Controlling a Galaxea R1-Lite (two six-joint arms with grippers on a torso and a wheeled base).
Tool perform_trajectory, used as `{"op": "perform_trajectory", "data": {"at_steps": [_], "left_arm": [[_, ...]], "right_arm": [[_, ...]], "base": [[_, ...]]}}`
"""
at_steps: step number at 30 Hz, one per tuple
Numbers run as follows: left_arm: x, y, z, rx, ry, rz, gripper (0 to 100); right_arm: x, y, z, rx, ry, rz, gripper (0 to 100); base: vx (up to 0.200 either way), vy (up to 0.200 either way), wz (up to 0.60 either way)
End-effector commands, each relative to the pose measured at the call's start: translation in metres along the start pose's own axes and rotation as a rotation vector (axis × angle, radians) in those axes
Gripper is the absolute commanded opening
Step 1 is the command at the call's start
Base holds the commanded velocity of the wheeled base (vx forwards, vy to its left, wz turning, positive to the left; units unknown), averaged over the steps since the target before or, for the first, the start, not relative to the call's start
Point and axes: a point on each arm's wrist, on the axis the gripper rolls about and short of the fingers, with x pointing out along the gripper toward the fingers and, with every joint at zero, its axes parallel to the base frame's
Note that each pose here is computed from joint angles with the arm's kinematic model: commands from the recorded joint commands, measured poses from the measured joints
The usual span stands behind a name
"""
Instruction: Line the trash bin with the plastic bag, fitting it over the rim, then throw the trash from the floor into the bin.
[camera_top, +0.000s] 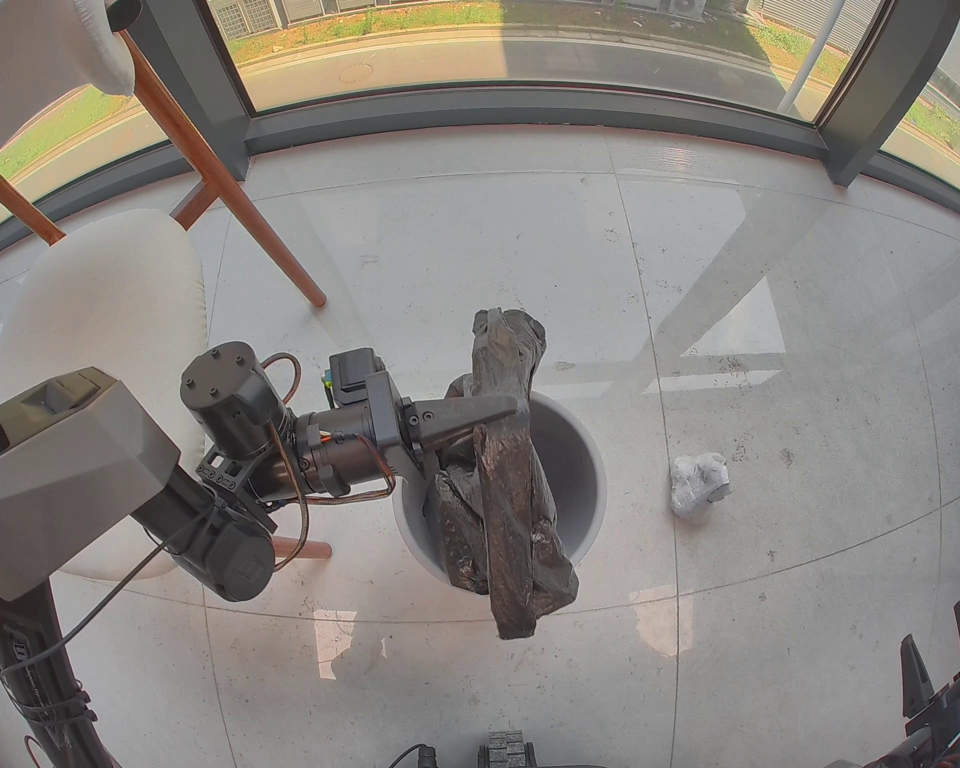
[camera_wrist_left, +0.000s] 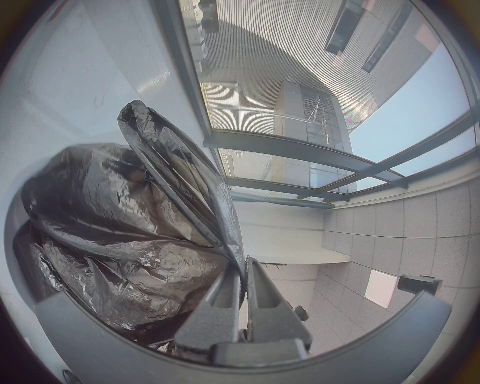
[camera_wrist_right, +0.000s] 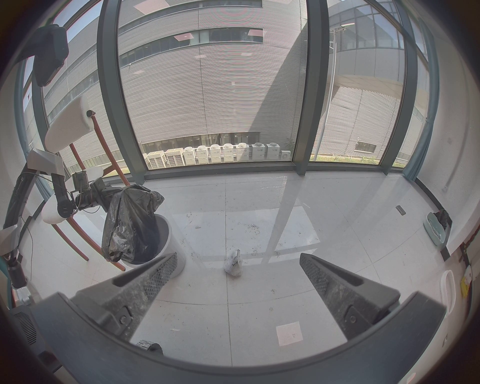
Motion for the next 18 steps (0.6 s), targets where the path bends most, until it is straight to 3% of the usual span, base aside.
{"op": "perform_trajectory", "data": {"at_steps": [1,3,5,6,9,13,18], "left_arm": [[-0.006,-0.024,0.009,0.071,-0.062,0.009,0],[-0.006,-0.027,0.009,0.113,-0.123,0.085,0],[-0.006,-0.027,0.008,0.117,-0.129,0.091,0],[0.004,-0.022,0.000,0.177,-0.223,0.262,0],[0.016,-0.029,-0.008,0.204,-0.270,0.388,0],[0.012,-0.049,-0.010,0.243,-0.208,0.472,0],[0.008,-0.072,-0.012,0.323,-0.026,0.628,0]], "right_arm": [[0.000,0.000,-0.005,0.000,0.003,0.001,100],[0.000,0.000,-0.005,0.000,0.003,0.001,100],[0.000,0.000,-0.005,0.000,0.003,0.001,100],[0.000,0.000,-0.005,0.000,0.005,0.001,100],[0.000,0.000,-0.005,0.000,0.005,0.001,100],[0.000,0.000,-0.005,0.000,0.003,0.001,100],[0.000,0.000,-0.005,-0.001,0.006,-0.001,100]], "base": [[0.000,0.000,0.00],[0.000,0.000,0.00],[0.000,0.000,0.00],[0.000,0.000,0.00],[0.000,0.000,0.00],[0.000,0.000,0.00],[0.000,0.000,0.00]]}}
